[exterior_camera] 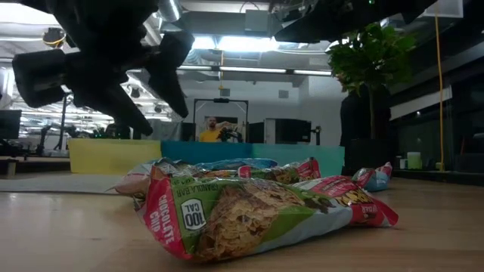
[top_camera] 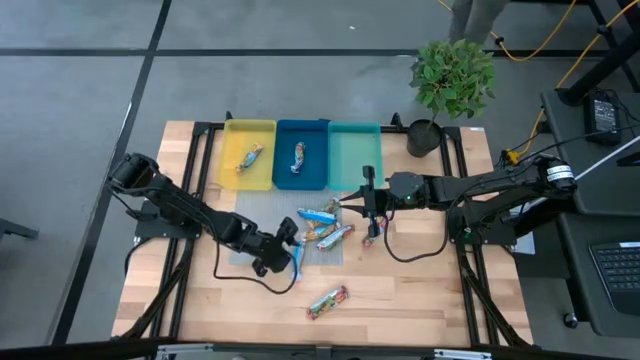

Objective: Pick and place Granola Bars by type
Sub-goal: Put the red granola bar into the light blue bin

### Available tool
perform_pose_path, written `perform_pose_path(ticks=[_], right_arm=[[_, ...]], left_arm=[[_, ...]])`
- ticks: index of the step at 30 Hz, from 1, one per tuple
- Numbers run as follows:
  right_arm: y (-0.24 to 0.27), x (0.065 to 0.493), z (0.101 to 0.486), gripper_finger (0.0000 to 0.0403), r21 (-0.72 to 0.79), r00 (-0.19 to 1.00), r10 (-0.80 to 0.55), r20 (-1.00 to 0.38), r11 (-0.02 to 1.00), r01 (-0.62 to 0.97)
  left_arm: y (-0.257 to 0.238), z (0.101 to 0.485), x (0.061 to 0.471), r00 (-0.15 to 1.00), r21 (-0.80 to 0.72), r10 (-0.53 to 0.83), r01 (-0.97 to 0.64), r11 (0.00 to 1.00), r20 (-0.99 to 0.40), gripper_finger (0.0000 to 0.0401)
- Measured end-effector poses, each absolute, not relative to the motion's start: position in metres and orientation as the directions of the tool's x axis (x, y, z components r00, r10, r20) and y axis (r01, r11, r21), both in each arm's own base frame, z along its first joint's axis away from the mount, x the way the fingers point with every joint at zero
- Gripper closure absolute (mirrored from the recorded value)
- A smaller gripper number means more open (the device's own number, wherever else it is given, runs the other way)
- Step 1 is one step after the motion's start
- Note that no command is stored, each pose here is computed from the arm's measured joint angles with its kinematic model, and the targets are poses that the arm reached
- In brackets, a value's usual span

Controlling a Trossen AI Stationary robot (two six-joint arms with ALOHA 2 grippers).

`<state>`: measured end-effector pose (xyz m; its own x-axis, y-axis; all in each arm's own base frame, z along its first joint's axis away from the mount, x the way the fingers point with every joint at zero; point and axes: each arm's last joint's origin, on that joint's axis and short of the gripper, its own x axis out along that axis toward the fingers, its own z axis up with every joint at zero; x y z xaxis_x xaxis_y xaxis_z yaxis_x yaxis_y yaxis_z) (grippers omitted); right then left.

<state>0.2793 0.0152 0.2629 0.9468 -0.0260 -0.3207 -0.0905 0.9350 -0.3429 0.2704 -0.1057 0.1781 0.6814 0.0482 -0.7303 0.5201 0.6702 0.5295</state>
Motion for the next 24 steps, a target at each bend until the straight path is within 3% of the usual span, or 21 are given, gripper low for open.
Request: perform_pose_path(ticks=[8,16,24], right_arm=[[0.015,0.279,0.263,0.0336,-0.341,0.947,-0.026,-0.320,0.936,-0.089],[0.015,0.280,0.264,0.0336,-0.325,0.949,-0.026,-0.315,0.942,-0.082],[0.015,0.280,0.263,0.0336,-0.325,0.949,-0.026,-0.316,0.942,-0.083]], left_arm=[[-0.110,0.178,0.272,0.697,0.550,0.030,0.537,0.640,-0.716,0.0149],[-0.128,0.165,0.291,0.639,0.538,0.027,0.623,0.568,-0.769,0.0150],[-0.130,0.162,0.299,0.559,0.496,0.082,0.648,0.577,-0.825,0.0158]])
